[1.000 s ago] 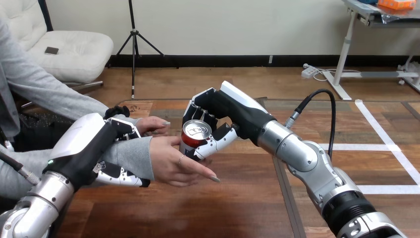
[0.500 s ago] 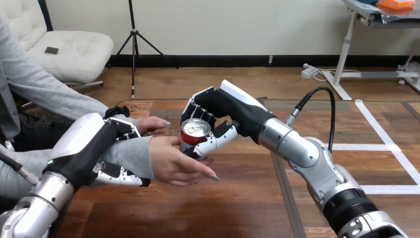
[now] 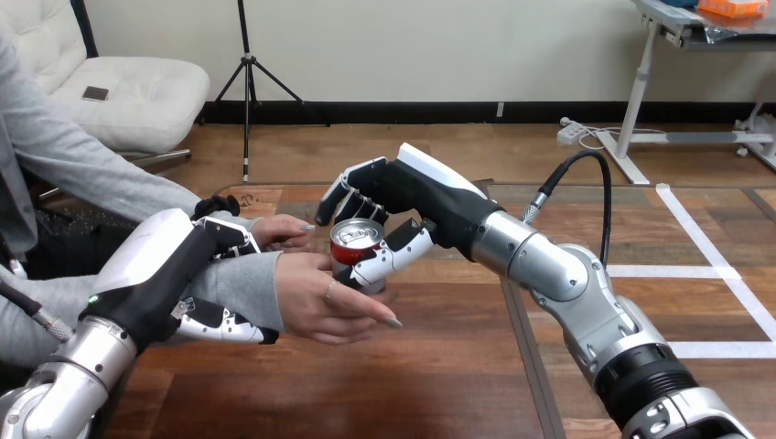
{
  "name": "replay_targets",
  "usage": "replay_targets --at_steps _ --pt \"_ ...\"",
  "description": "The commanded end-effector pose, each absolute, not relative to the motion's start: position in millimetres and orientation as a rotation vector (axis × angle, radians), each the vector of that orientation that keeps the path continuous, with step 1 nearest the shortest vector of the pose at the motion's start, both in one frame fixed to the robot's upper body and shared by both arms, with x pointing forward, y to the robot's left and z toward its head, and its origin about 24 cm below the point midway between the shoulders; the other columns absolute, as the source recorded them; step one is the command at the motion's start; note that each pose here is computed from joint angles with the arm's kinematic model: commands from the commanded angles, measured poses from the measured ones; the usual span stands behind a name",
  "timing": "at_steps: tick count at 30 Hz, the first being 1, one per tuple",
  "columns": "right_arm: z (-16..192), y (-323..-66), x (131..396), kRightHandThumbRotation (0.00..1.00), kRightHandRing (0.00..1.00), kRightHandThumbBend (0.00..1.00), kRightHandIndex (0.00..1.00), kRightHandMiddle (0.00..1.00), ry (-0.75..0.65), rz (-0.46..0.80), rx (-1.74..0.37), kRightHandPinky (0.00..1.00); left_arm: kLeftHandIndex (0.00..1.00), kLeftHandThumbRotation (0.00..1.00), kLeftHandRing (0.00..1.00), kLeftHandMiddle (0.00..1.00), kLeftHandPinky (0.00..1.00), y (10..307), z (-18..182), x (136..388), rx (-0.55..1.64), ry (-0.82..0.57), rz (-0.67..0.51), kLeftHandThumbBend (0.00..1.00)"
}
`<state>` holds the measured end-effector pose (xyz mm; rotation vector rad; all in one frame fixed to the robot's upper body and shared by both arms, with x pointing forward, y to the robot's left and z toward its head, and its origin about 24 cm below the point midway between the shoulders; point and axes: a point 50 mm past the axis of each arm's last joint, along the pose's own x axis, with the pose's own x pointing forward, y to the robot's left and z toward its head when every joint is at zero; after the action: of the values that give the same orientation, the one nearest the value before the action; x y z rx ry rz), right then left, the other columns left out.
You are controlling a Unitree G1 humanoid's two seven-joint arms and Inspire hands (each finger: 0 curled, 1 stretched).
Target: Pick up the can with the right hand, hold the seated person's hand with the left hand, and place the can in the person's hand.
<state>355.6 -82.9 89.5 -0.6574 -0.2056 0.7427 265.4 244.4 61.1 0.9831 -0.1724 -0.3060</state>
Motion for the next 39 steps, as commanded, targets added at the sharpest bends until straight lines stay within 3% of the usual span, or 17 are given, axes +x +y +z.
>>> replay_targets --at_steps 1,6,16,30,39 --pt "118 -76 361 0.59 0.64 0.91 0.71 0.68 -0.31 0.742 -0.646 0.54 0.4 0.0 0.2 0.28 0.17 222 95 277 0.94 -0.369 -0.31 0.78" --pt "116 -79 361 0.72 0.68 0.97 0.75 0.72 -0.293 0.748 -0.621 0.58 0.4 0.0 0.21 0.29 0.18 222 95 276 0.937 -0.363 -0.315 0.78" --pt "112 -84 361 0.84 0.72 1.0 0.8 0.76 -0.269 0.754 -0.573 0.59 0.4 0.0 0.24 0.31 0.2 222 95 276 0.932 -0.358 -0.324 0.78" --pt "107 -91 360 0.96 0.75 1.0 0.84 0.79 -0.246 0.747 -0.548 0.59 0.41 0.0 0.23 0.3 0.19 222 94 276 0.927 -0.349 -0.334 0.77" --pt "105 -95 360 0.99 0.8 1.0 0.85 0.82 -0.24 0.738 -0.536 0.64 0.41 0.0 0.25 0.33 0.2 222 95 276 0.924 -0.338 -0.336 0.76"
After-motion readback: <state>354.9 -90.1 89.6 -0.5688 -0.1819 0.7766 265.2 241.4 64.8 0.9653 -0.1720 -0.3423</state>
